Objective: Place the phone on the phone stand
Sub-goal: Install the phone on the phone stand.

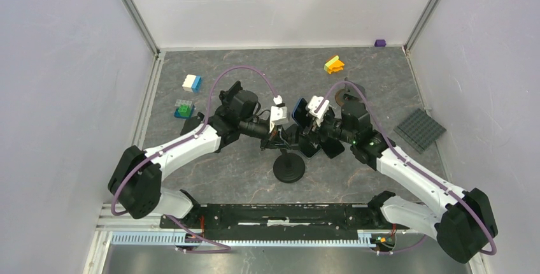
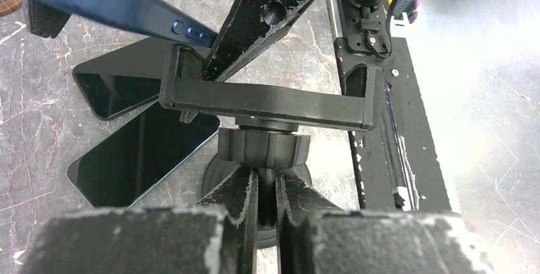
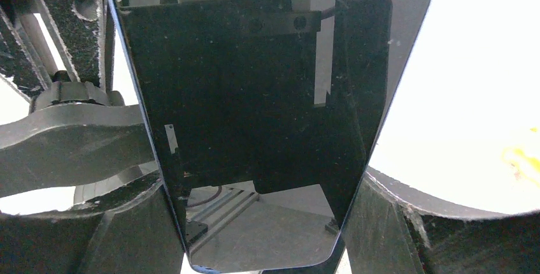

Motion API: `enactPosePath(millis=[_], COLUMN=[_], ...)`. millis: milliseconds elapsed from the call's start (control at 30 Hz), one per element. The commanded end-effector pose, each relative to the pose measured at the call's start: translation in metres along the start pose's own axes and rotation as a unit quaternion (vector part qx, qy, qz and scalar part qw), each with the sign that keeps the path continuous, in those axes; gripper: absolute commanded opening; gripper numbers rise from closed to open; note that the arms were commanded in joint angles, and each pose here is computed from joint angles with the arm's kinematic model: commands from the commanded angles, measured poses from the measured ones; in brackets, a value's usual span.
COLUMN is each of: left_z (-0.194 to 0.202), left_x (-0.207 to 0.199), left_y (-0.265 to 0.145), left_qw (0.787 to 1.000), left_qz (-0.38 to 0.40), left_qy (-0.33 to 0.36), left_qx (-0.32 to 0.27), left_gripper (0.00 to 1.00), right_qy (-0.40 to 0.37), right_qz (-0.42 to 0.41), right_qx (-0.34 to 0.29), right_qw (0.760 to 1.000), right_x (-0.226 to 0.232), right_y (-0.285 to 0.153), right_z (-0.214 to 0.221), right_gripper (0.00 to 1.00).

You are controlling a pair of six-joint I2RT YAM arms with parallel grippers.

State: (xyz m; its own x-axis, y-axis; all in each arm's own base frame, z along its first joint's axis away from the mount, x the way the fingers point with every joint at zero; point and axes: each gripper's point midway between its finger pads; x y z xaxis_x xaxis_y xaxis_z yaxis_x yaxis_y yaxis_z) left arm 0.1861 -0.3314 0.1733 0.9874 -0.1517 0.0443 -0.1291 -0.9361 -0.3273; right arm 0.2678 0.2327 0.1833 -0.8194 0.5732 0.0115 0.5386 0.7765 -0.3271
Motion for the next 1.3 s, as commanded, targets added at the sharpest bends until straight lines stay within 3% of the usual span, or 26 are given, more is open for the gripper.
enactPosePath(millis=[0, 333, 500, 833, 1267], left_z=[-0.018, -0.023, -0.016, -0.002, -0.013], left_x=[0.000, 0.041, 0.043, 0.031, 0.046], left_y=[-0.004, -0.032, -0.042, -0.046, -0.039], left_qw=[0.999, 0.988, 0.980, 0.974, 0.976], left_qz=[0.009, -0.106, -0.115, -0.128, -0.187], left_qy=[0.042, 0.095, 0.136, 0.175, 0.114], left_qx=[-0.013, 0.054, 0.086, 0.072, 0.010], left_gripper=[0.02, 0.02, 0.02, 0.02, 0.02], right_qy=[-0.018, -0.024, -0.038, -0.053, -0.003], right_qz=[0.026, 0.009, -0.036, -0.201, -0.330], right_qx=[-0.066, -0.064, -0.051, -0.050, -0.069], right_qw=[0.997, 0.998, 0.997, 0.977, 0.941], right_x=[-0.015, -0.020, -0.010, 0.044, 0.095], right_y=[-0.004, -0.012, -0.010, -0.012, -0.008], right_z=[-0.042, -0.040, -0.032, -0.019, -0.030], right_gripper=[0.00, 0.00, 0.00, 0.00, 0.00])
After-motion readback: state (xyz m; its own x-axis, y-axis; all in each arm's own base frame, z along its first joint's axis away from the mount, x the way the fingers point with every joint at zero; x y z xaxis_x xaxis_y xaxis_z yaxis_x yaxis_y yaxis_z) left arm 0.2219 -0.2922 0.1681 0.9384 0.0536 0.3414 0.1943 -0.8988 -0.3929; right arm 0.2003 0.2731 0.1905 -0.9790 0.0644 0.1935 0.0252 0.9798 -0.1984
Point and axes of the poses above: each gripper's point midway between its finger pads, its own y axis out along the fingers, its own x axis along the line the jaws close on, z = x × y, and after that the axes turned 13 degrees about y, right-handed
